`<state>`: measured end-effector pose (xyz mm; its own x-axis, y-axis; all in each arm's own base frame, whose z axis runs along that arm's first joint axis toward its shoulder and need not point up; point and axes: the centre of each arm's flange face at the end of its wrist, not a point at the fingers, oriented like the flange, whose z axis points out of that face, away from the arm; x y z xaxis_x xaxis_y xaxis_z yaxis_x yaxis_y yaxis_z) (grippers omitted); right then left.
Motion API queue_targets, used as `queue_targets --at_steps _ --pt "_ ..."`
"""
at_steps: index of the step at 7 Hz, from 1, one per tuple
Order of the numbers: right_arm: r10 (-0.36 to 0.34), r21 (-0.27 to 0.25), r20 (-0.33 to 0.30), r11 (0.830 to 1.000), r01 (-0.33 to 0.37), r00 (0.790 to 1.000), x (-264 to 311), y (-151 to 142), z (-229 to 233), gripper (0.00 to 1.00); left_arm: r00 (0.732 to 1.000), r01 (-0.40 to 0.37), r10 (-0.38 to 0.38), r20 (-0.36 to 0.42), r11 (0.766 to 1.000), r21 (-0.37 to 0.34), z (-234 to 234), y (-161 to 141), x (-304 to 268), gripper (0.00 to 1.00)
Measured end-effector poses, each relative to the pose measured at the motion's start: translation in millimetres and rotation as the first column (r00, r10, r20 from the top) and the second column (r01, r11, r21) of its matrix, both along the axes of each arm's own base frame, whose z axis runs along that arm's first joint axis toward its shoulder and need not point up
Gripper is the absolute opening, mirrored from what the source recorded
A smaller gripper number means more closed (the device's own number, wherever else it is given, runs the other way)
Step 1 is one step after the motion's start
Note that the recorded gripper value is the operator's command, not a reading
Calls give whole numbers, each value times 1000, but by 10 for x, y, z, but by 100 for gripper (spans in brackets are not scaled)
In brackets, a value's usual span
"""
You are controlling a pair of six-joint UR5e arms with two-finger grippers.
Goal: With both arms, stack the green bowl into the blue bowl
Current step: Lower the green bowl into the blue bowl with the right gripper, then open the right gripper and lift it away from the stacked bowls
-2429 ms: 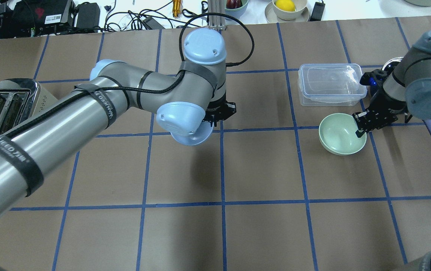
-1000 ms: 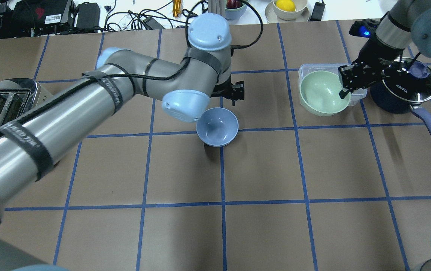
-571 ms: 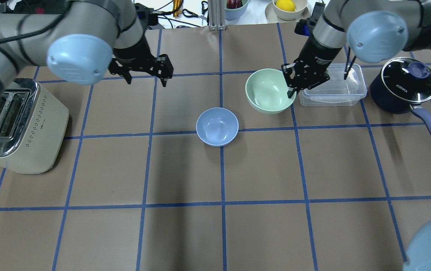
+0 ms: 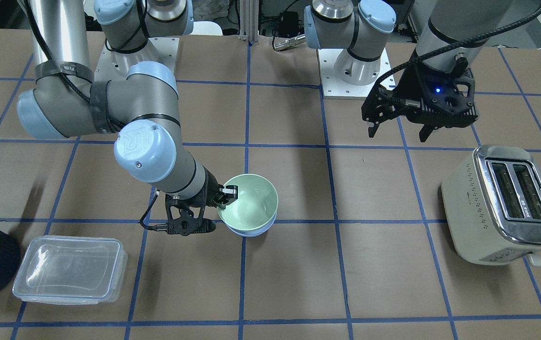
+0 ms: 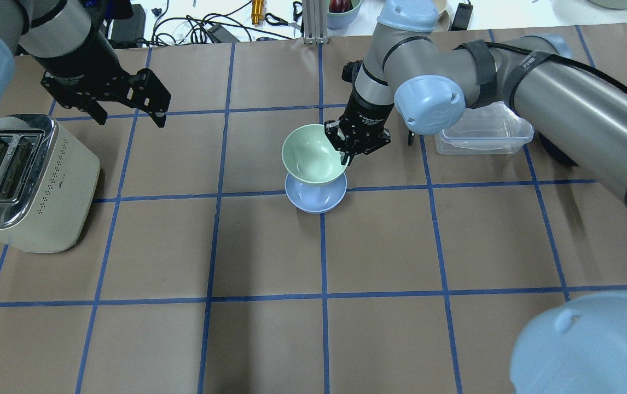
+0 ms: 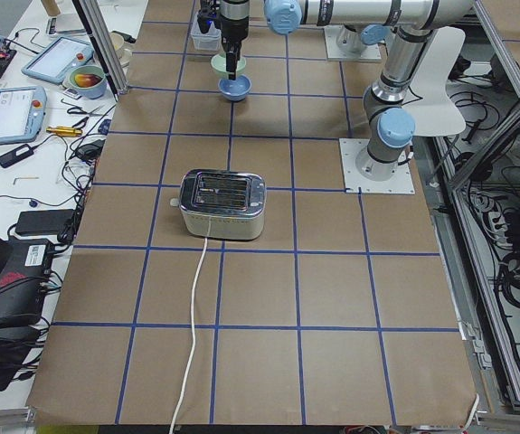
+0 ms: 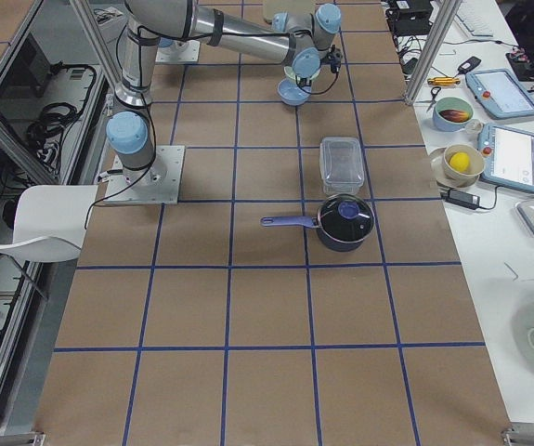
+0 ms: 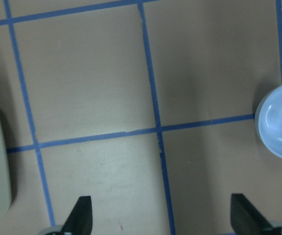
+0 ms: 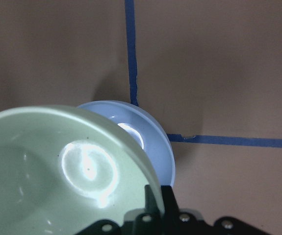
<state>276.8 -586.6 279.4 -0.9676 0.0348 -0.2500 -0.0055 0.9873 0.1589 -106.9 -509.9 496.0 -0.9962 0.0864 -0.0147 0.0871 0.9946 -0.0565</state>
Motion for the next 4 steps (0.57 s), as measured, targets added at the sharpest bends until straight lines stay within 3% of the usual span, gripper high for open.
queue_targets --at_steps 3,4 --pt "2 36 -16 999 -1 1000 13 43 -215 0 999 -32 32 5 999 -26 141 47 -68 100" --pt "-6 48 -18 999 7 1000 5 87 -287 93 1000 -28 28 4 999 -27 151 60 -92 100"
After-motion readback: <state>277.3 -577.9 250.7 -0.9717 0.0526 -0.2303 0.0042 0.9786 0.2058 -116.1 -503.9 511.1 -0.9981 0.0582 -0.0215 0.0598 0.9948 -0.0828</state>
